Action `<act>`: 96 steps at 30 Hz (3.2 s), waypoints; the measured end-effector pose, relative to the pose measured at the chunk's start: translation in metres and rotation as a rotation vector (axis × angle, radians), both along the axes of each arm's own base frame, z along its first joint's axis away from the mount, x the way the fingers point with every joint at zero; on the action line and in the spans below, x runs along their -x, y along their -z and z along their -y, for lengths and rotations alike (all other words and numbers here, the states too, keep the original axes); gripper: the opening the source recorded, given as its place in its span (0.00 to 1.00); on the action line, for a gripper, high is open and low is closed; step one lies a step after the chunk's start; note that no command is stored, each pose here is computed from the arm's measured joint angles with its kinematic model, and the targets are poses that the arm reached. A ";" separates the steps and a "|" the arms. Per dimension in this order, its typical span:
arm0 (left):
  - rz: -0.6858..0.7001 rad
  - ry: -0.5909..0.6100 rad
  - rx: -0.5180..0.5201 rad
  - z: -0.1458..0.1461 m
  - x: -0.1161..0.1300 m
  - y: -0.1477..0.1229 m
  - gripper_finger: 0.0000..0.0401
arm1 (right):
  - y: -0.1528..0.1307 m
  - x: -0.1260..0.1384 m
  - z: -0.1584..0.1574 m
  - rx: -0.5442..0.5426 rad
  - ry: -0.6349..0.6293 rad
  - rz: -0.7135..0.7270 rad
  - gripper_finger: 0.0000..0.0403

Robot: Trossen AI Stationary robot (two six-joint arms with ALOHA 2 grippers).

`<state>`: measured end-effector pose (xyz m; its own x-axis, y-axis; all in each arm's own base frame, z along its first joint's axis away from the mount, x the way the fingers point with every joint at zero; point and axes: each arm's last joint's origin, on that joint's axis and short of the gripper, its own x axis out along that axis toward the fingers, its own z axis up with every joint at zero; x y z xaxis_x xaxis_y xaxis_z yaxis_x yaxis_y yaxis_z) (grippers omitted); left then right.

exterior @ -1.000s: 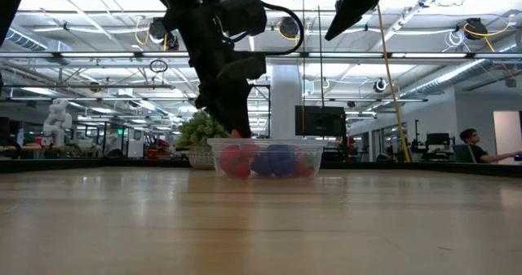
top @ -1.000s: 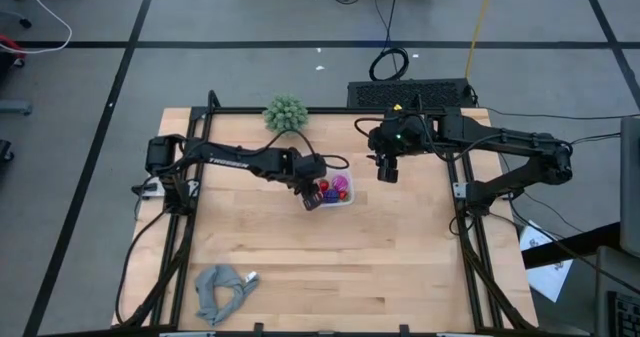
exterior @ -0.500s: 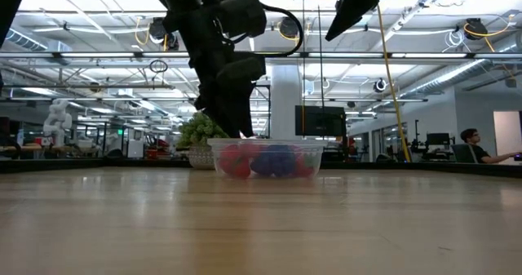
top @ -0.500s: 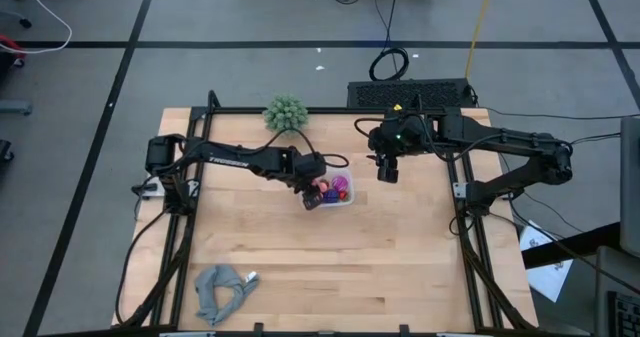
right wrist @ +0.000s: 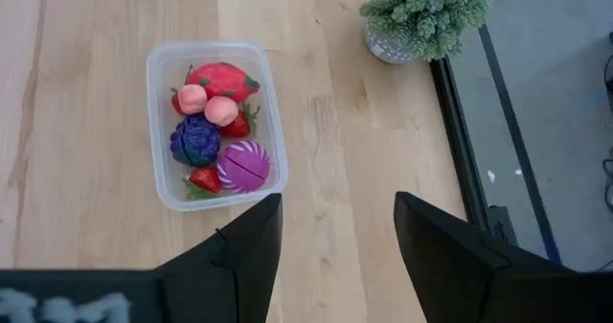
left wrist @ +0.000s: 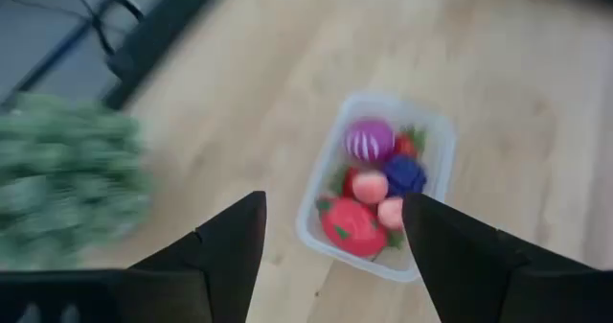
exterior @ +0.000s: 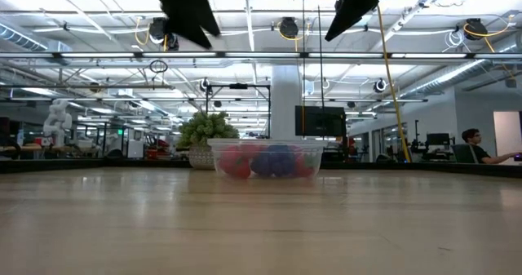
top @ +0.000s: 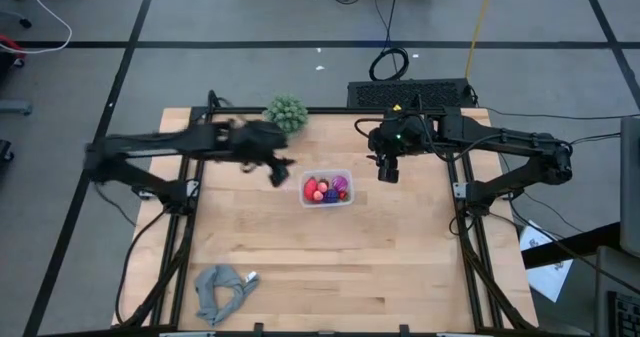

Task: Pick and placing Produce into tupperware
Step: Return to Home Position

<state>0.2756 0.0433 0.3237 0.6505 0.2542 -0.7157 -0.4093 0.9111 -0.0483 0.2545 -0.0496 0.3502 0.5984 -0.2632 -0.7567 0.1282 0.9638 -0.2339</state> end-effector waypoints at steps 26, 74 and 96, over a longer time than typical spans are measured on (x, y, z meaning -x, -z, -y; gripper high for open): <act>0.393 0.057 -0.073 0.042 0.190 -0.085 0.63 | -0.088 0.134 -0.021 0.083 0.136 0.551 0.48; 0.673 0.213 -0.032 0.047 0.209 0.096 0.63 | 0.055 0.244 -0.048 -0.220 0.004 0.850 0.48; 0.709 0.273 -0.048 0.053 0.187 0.144 0.62 | 0.089 0.208 -0.045 -0.284 -0.116 0.881 0.48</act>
